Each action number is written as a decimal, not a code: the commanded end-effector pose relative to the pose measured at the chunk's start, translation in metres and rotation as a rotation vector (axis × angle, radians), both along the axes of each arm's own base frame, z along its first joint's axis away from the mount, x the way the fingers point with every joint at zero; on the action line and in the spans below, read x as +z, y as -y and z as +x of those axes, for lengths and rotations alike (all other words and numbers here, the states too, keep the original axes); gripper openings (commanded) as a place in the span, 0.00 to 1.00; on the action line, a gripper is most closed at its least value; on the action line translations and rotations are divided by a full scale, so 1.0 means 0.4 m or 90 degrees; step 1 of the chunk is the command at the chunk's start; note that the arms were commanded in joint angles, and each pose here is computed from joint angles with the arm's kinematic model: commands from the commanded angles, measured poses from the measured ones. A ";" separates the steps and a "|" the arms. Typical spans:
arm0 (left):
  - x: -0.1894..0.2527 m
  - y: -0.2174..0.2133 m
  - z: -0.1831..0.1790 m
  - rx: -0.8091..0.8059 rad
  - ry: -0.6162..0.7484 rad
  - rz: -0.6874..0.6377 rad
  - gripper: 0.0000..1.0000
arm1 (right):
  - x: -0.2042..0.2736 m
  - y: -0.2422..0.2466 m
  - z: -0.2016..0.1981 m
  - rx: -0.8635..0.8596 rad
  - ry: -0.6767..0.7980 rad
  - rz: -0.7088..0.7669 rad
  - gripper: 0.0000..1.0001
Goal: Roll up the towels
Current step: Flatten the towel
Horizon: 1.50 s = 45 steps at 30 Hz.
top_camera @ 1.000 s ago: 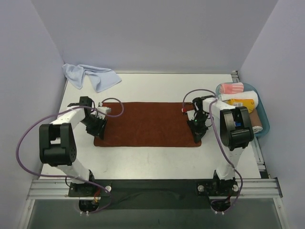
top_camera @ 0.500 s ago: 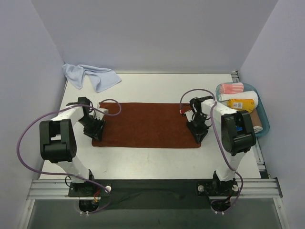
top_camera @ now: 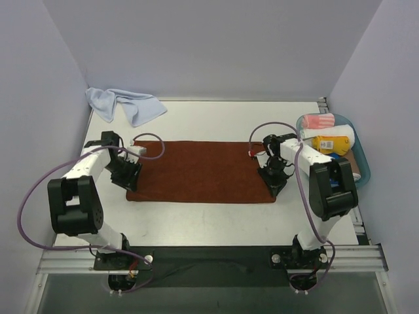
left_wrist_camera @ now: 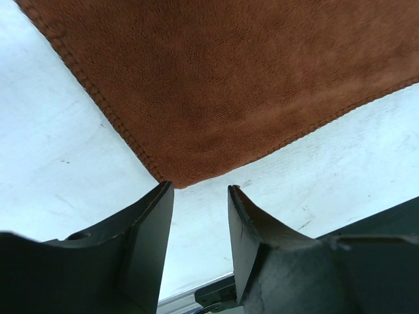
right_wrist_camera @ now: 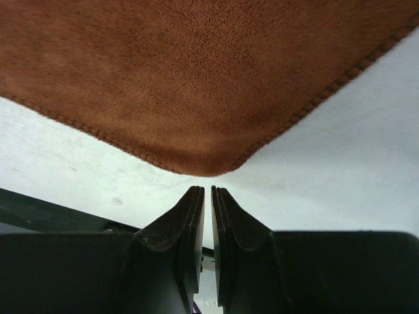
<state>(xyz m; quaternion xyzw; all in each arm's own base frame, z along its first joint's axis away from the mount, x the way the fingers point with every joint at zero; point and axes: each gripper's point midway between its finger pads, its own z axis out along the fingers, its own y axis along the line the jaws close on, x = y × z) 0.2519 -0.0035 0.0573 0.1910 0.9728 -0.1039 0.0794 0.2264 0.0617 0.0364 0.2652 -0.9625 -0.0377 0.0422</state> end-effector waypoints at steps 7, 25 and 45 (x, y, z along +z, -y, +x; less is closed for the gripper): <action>-0.120 -0.071 -0.044 -0.005 -0.071 0.052 0.42 | -0.086 0.049 -0.079 0.013 -0.101 -0.068 0.12; 0.004 0.003 -0.056 -0.036 0.006 -0.047 0.39 | -0.069 0.045 -0.103 0.037 -0.092 -0.078 0.16; -0.145 -0.040 -0.112 -0.065 -0.088 0.051 0.31 | -0.088 0.048 -0.118 0.053 -0.130 -0.084 0.15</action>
